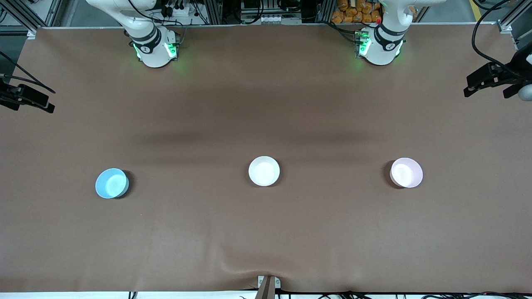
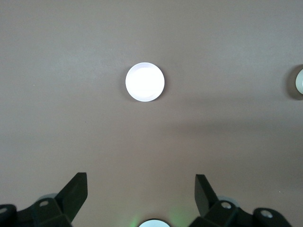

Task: Stack pink and blue bowls on white bowl
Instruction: 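Move the left gripper toward the pink bowl, then grasp the pink bowl with the left gripper while the right gripper grasps the blue bowl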

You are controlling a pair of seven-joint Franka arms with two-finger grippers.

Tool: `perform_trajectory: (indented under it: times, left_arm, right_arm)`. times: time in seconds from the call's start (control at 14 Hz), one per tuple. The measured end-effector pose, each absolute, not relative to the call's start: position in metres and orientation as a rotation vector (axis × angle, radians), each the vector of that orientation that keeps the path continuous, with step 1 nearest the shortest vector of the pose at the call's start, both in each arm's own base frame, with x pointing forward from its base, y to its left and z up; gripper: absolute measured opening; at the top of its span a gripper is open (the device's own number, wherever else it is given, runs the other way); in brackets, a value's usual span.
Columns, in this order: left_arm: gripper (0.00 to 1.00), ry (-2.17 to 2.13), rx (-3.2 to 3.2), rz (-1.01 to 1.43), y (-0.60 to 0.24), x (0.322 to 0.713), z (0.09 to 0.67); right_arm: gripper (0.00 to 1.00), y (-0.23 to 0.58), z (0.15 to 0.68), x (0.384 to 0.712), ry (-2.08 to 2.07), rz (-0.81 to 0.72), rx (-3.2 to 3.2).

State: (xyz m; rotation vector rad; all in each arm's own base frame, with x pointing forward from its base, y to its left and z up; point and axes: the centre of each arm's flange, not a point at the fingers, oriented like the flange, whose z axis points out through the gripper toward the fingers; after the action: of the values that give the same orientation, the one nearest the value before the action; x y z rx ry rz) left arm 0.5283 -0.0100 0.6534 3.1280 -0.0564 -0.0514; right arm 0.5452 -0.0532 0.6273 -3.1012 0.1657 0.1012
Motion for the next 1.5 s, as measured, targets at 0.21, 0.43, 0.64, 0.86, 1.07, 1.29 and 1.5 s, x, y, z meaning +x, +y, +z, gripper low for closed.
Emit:
perform_trajectory:
  times: [0.21, 0.43, 0.64, 0.86, 1.07, 1.29, 1.5]
  left_arm:
    - [1.00, -0.053, 3.128, -0.051, -0.009, 0.528, 0.653]
    - [1.00, -0.044, 3.128, -0.068, -0.006, 0.532, 0.648]
    - [1.00, -0.004, 3.128, -0.155, 0.007, 0.553, 0.612]
    - [1.00, 0.017, 3.141, -0.241, 0.024, 0.591, 0.543]
    - [1.00, 0.016, 3.139, -0.288, 0.044, 0.622, 0.455]
    - [1.00, -0.028, 3.146, -0.181, 0.079, 0.624, 0.378]
    - [1.00, -0.021, 3.142, -0.177, 0.100, 0.600, 0.314]
  right_arm:
    - [1.00, -0.053, 0.627, 0.545, 0.166, 0.101, -3.101]
    - [1.00, -0.053, 0.627, 0.546, 0.166, 0.097, -3.101]
    - [1.00, -0.053, 0.627, 0.546, 0.166, 0.090, -3.102]
    - [1.00, -0.053, 0.627, 0.546, 0.166, 0.088, -3.102]
    - [1.00, -0.054, 0.624, 0.548, 0.167, 0.092, -3.102]
    - [1.00, -0.057, 0.604, 0.559, 0.175, 0.083, -3.103]
    - [1.00, -0.077, 0.558, 0.582, 0.225, 0.162, -3.100]
